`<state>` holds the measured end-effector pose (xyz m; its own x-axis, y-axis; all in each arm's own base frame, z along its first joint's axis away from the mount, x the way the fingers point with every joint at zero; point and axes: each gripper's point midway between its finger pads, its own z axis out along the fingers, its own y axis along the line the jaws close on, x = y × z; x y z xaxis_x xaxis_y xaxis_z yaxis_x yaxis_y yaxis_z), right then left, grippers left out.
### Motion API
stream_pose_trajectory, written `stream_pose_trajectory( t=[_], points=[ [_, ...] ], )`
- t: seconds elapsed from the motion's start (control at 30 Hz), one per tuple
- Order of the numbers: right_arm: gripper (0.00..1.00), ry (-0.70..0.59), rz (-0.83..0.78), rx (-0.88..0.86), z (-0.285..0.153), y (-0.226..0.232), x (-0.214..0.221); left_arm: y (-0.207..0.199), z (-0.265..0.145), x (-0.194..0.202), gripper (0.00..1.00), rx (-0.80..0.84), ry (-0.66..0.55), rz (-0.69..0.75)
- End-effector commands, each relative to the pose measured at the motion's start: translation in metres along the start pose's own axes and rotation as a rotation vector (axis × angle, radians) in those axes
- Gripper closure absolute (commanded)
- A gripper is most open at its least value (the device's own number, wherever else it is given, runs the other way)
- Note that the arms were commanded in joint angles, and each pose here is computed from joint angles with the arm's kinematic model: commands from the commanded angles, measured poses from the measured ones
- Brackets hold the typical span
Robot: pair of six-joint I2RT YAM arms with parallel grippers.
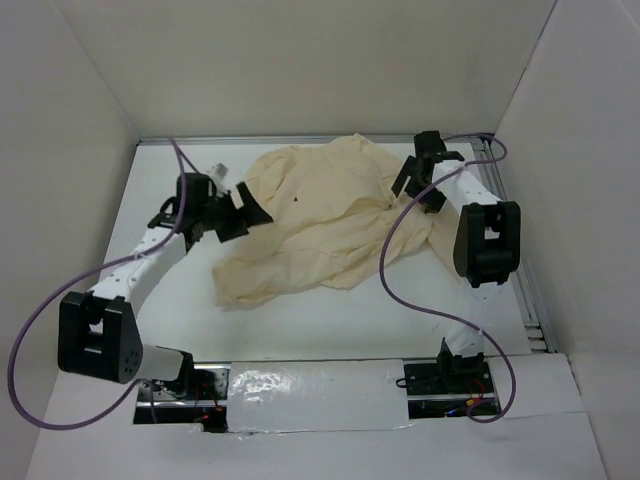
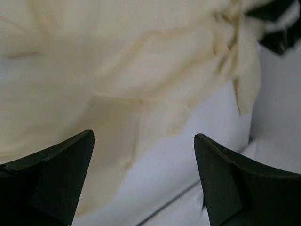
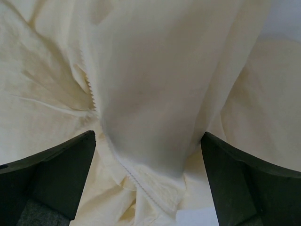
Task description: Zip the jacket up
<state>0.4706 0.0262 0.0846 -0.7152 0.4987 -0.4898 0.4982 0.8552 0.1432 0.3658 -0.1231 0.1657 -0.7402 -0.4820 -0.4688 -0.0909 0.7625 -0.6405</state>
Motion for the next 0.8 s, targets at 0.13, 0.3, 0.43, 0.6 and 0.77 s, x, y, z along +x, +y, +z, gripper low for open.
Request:
stream_pose_trajectory(
  t=[0.13, 0.3, 0.43, 0.6, 0.77],
  points=[
    [0.0, 0.118, -0.042, 0.025, 0.005, -0.005, 0.054, -0.059, 0.038, 0.104, 0.01, 0.321, 0.338, 0.187],
    [0.0, 0.197, -0.059, 0.027, -0.009, -0.018, 0.097, -0.003, 0.085, 0.097, 0.01, 0.102, 0.409, 0.065],
    [0.0, 0.286, -0.119, -0.013, -0.026, -0.017, 0.153, 0.02, 0.11, 0.061, 0.01, 0.026, 0.327, 0.057],
    [0.0, 0.442, -0.299, -0.176, -0.073, 0.014, 0.263, 0.018, 0.174, -0.003, 0.01, 0.007, 0.315, 0.089],
    [0.0, 0.616, -0.481, -0.435, -0.143, 0.057, 0.371, -0.018, 0.245, -0.045, 0.01, 0.172, 0.315, 0.155]
  ],
)
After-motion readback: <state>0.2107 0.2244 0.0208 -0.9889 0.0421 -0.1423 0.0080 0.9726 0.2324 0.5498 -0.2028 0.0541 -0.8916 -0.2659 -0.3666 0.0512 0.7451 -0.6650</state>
